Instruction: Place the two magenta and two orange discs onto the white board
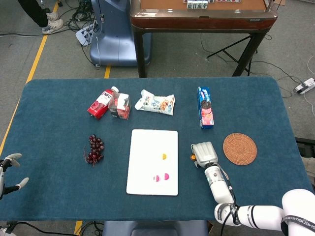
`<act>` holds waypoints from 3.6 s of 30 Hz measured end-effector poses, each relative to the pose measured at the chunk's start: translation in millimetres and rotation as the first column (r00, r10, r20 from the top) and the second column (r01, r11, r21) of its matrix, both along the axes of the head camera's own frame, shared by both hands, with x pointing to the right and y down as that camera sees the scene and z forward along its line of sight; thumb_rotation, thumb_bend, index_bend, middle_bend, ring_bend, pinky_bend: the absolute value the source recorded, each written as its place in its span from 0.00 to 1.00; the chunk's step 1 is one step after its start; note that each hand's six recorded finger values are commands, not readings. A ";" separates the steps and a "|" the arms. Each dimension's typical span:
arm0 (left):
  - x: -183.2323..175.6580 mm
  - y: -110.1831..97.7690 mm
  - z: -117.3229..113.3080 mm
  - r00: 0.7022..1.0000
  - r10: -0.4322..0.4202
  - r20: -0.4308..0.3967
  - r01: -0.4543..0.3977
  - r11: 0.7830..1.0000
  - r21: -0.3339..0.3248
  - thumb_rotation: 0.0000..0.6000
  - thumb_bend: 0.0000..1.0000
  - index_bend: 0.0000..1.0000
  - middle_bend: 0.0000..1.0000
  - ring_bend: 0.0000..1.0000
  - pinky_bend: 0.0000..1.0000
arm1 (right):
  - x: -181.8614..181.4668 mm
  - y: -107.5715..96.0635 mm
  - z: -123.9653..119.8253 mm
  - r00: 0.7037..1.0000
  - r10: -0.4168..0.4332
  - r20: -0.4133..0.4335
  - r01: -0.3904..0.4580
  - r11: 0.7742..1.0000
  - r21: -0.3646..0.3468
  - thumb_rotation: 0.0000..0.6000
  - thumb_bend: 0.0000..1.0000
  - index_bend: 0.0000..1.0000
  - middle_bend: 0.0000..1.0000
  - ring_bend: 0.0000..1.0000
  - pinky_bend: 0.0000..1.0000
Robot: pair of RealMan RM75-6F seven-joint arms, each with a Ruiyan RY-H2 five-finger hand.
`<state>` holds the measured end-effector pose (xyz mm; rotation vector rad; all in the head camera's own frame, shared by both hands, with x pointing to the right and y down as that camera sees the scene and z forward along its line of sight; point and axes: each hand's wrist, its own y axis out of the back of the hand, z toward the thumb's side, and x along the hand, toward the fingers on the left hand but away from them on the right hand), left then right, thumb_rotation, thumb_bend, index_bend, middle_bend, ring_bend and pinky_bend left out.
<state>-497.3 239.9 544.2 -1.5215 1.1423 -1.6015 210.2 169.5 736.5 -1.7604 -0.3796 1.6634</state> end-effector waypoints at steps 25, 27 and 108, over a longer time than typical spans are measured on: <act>0.3 0.1 -0.2 1.000 0.001 -0.003 -0.001 1.000 0.000 1.00 0.03 0.36 0.47 0.40 0.54 | -10.7 -1.4 -0.4 1.000 0.006 0.028 -0.006 1.000 0.001 1.00 0.26 0.52 1.00 1.00 1.00; 0.5 0.2 -0.2 1.000 0.002 -0.003 -0.002 1.000 0.000 1.00 0.03 0.36 0.47 0.40 0.54 | -12.4 -1.3 -4.0 0.999 0.005 0.039 -0.005 1.000 0.003 1.00 0.26 0.52 1.00 1.00 1.00; -4.2 -0.4 -4.9 1.000 -0.013 -0.015 0.013 1.000 0.011 1.00 0.03 0.36 0.47 0.40 0.54 | -152.6 -6.6 -13.8 0.973 -0.081 0.217 0.073 0.996 0.045 1.00 0.09 0.39 1.00 1.00 1.00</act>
